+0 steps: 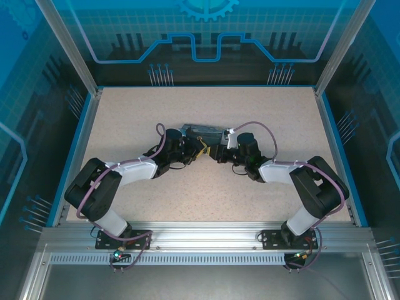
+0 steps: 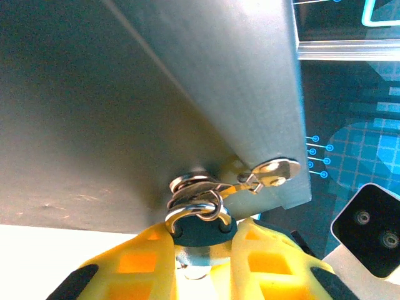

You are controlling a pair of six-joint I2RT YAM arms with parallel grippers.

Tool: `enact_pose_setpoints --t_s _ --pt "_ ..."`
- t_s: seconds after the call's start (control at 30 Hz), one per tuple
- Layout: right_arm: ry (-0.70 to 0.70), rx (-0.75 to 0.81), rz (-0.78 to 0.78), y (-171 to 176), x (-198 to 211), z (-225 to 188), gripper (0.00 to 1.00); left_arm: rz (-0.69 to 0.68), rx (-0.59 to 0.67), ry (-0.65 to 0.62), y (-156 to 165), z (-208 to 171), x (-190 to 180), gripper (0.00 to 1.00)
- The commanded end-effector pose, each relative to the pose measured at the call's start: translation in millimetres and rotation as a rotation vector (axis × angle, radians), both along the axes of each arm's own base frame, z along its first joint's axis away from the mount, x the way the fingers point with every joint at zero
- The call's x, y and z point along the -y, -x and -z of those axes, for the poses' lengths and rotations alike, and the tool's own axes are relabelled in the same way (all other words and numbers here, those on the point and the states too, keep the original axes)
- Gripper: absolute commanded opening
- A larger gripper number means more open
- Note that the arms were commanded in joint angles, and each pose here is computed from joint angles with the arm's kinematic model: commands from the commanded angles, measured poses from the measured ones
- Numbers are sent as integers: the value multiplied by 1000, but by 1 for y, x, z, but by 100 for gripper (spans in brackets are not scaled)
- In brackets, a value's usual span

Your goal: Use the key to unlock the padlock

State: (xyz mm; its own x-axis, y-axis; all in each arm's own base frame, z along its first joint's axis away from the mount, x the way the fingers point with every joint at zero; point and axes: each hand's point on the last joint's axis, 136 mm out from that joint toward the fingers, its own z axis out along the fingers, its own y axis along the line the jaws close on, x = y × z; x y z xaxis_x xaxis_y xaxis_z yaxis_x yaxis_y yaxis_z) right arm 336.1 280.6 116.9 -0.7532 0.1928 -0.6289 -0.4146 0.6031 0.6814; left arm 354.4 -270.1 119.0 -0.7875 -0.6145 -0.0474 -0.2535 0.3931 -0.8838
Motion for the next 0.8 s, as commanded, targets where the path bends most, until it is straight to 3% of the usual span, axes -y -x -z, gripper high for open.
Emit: enact_pose_setpoints --t_s 0.0,0.2,0.77 --pt "-24 -4 -8 0 -6 -3 11 54 77 78 1 -27 19 1" --pt "-109 -94 51 0 -4 -8 2 52 85 80 1 -27 20 1" --pt "-514 -520 279 -8 1 -5 0 47 89 101 6 -19 25 0"
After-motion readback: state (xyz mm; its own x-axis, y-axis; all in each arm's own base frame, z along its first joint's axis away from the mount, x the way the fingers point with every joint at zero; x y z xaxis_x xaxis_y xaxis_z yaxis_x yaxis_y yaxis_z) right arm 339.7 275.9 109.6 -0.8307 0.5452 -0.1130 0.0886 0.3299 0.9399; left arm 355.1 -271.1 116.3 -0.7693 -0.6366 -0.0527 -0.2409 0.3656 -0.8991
